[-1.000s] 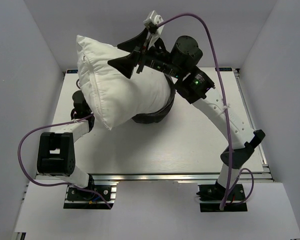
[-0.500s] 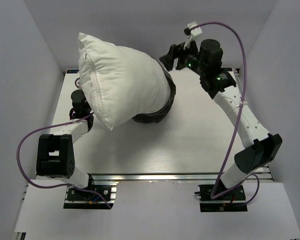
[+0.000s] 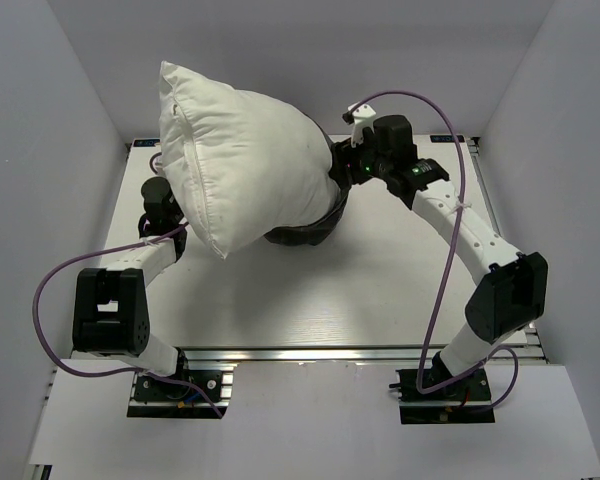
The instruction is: Put the pillow into the pillowcase
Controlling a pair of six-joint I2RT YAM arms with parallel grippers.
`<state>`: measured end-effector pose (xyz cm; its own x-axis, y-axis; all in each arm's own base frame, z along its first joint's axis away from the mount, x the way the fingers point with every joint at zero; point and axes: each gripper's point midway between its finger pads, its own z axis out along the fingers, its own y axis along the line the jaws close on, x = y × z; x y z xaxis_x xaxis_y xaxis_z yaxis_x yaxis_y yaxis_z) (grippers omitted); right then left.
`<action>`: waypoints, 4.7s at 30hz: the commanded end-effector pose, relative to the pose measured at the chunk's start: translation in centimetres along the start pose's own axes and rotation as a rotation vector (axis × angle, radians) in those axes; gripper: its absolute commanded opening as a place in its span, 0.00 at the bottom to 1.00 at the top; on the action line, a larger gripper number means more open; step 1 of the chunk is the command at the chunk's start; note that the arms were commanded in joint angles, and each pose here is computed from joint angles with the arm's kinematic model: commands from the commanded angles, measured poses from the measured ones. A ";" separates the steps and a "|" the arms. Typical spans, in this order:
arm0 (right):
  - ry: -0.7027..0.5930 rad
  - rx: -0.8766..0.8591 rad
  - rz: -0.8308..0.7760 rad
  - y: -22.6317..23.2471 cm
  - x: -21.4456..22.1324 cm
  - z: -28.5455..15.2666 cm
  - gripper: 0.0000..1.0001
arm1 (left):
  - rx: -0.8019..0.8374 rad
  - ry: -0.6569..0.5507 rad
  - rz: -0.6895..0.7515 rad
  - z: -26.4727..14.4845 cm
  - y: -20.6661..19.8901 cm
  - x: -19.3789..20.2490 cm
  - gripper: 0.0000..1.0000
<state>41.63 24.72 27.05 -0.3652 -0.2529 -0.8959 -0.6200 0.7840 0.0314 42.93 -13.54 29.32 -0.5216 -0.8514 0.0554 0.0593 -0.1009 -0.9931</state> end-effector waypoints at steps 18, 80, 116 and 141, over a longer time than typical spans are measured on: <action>-0.184 -0.120 -0.030 2.5 -9.9 -4.0 0.00 | 0.107 -0.052 0.056 0.2 -7.5 -0.4 0.00; -0.315 -0.016 0.000 3.3 -11.0 1.1 0.00 | -0.058 0.089 0.152 7.0 -6.4 -3.0 0.00; -0.235 -0.060 0.098 -3.3 -6.9 12.6 0.00 | -0.602 -0.011 0.154 12.1 12.6 -12.9 0.00; -0.441 -0.275 -0.599 17.0 -10.3 3.9 0.00 | -0.068 0.210 0.119 15.6 7.7 -5.3 0.00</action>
<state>36.32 42.99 30.26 0.2488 -0.3333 -0.9094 -0.8671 0.3417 -0.3625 59.21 -17.87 14.31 -0.6794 -0.7310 0.0637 -0.2260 0.1258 -0.9660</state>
